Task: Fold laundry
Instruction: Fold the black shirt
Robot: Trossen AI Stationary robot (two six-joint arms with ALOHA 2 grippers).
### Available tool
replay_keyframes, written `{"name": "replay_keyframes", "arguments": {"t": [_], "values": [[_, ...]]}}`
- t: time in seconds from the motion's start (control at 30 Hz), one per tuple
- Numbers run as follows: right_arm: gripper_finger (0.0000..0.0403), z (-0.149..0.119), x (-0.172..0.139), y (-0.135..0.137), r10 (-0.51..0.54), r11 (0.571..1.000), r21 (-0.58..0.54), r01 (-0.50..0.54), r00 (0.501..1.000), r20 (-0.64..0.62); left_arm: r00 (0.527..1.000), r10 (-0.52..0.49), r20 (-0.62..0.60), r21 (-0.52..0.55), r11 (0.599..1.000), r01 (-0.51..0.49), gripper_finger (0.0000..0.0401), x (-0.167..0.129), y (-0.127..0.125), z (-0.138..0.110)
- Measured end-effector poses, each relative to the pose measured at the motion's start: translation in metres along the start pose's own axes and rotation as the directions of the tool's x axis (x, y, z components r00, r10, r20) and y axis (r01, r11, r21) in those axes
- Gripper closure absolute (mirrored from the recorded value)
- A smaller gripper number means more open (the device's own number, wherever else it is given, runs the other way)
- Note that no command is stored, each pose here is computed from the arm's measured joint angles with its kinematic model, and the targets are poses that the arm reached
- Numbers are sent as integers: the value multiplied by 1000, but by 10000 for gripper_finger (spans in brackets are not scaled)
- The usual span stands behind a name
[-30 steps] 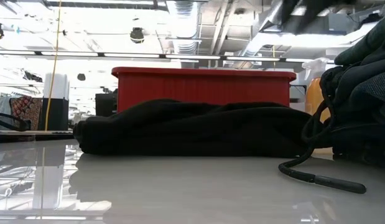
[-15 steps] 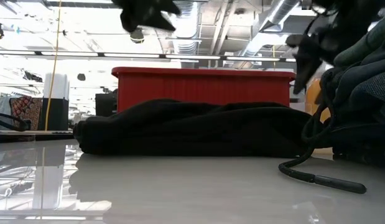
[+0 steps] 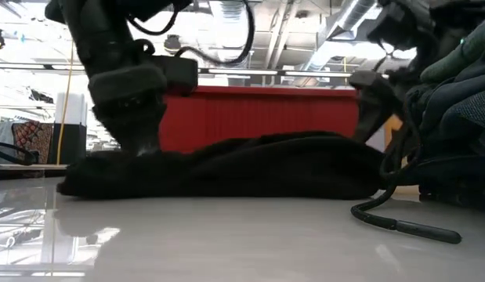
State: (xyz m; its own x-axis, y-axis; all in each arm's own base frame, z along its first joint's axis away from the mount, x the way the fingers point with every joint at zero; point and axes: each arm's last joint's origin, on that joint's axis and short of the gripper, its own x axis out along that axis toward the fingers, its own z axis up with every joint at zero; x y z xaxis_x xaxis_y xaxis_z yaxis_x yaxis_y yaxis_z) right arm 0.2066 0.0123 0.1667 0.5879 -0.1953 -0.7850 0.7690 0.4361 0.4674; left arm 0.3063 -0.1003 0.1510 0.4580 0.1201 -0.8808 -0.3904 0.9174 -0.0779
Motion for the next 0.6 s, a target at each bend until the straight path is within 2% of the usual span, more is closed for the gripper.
{"name": "replay_keyframes", "arguments": {"t": [0.17, 0.27, 0.4, 0.6], "values": [[73, -12, 19, 3, 46, 998, -35, -46, 999, -18, 1000, 19, -24, -54, 998, -20, 161, 1, 1, -3], [73, -15, 26, 13, 119, 990, -71, -119, 993, -3, 1000, 10, 16, -32, 999, -10, 161, 2, -2, 0], [73, -14, 32, 22, 206, 978, -52, -204, 978, 21, 1000, 10, 23, -5, 1000, -10, 161, 2, -1, 1], [92, -19, 47, 24, 224, 974, -25, -225, 974, -19, 1000, 30, 3, 37, 999, -30, 161, 3, 2, 0]]}}
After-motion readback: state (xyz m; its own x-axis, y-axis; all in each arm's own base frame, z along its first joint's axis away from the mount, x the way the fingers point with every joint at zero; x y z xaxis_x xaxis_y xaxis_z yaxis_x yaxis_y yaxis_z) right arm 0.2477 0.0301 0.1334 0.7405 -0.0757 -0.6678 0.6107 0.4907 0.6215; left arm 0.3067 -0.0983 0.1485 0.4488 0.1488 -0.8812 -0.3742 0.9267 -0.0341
